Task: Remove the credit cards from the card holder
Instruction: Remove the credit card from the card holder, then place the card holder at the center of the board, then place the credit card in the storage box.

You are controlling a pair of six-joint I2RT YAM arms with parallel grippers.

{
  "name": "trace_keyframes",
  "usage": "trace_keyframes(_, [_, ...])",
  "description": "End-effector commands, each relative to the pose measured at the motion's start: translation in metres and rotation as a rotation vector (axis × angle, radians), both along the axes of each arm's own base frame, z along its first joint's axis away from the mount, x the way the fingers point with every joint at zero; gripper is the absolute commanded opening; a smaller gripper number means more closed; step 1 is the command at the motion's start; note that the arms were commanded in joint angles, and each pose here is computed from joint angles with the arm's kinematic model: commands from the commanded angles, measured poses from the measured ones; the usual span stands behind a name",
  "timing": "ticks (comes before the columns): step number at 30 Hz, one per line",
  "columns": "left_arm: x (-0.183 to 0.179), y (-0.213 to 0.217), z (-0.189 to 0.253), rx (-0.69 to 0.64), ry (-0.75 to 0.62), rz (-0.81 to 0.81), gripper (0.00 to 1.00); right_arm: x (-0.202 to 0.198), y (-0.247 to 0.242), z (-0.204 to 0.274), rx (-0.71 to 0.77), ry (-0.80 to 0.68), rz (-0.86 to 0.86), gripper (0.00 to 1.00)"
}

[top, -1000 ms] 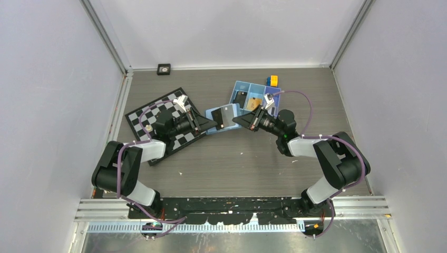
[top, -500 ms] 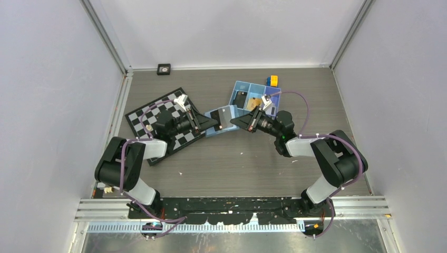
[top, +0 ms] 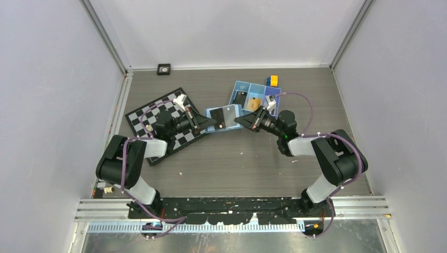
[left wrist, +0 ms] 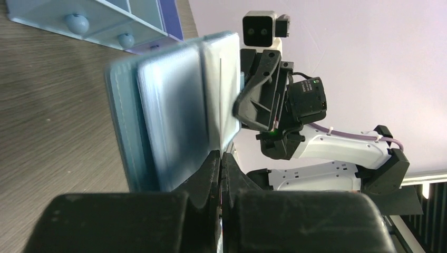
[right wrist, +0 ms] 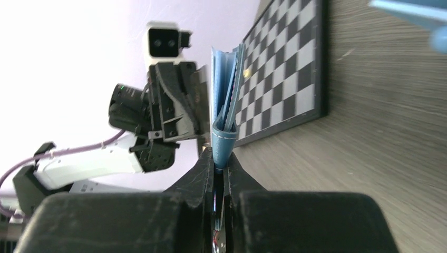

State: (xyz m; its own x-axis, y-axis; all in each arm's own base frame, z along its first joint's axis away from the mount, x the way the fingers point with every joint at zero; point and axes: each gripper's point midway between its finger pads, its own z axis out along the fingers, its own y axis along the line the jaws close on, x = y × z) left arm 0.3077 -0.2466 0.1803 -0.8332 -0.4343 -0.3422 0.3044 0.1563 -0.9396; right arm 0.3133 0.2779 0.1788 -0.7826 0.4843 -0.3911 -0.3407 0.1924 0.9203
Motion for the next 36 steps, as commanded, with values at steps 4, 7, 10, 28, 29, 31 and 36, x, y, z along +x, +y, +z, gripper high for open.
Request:
trace_keyframes(4, [0.004, 0.011, -0.002, 0.063, -0.028, 0.045, 0.0, 0.032, -0.028, -0.041, -0.184, 0.16, -0.148, 0.01])
trace_keyframes(7, [0.004, 0.016, -0.003, 0.106, -0.033, 0.077, 0.0, 0.035, -0.023, -0.057, -0.213, 0.209, -0.128, 0.0])
trace_keyframes(10, [0.003, 0.021, -0.004, 0.154, -0.044, 0.1, 0.0, 0.034, -0.011, -0.069, -0.224, 0.255, -0.072, 0.0])
trace_keyframes(28, [0.0, 0.011, -0.001, 0.13, -0.052, 0.05, 0.0, 0.019, -0.018, -0.032, -0.346, 0.05, -0.124, 0.66])
trace_keyframes(29, [-0.001, 0.009, 0.0, 0.125, -0.055, 0.039, 0.0, 0.016, -0.014, -0.021, -0.309, 0.008, -0.105, 0.67])
trace_keyframes(31, [-0.003, 0.006, 0.001, 0.118, -0.06, 0.025, 0.0, 0.009, -0.005, -0.01, -0.256, -0.026, -0.055, 0.71])
trace_keyframes(36, [-0.008, -0.002, 0.008, 0.097, -0.088, -0.016, 0.0, -0.005, 0.022, 0.0, -0.174, -0.064, 0.08, 0.68])
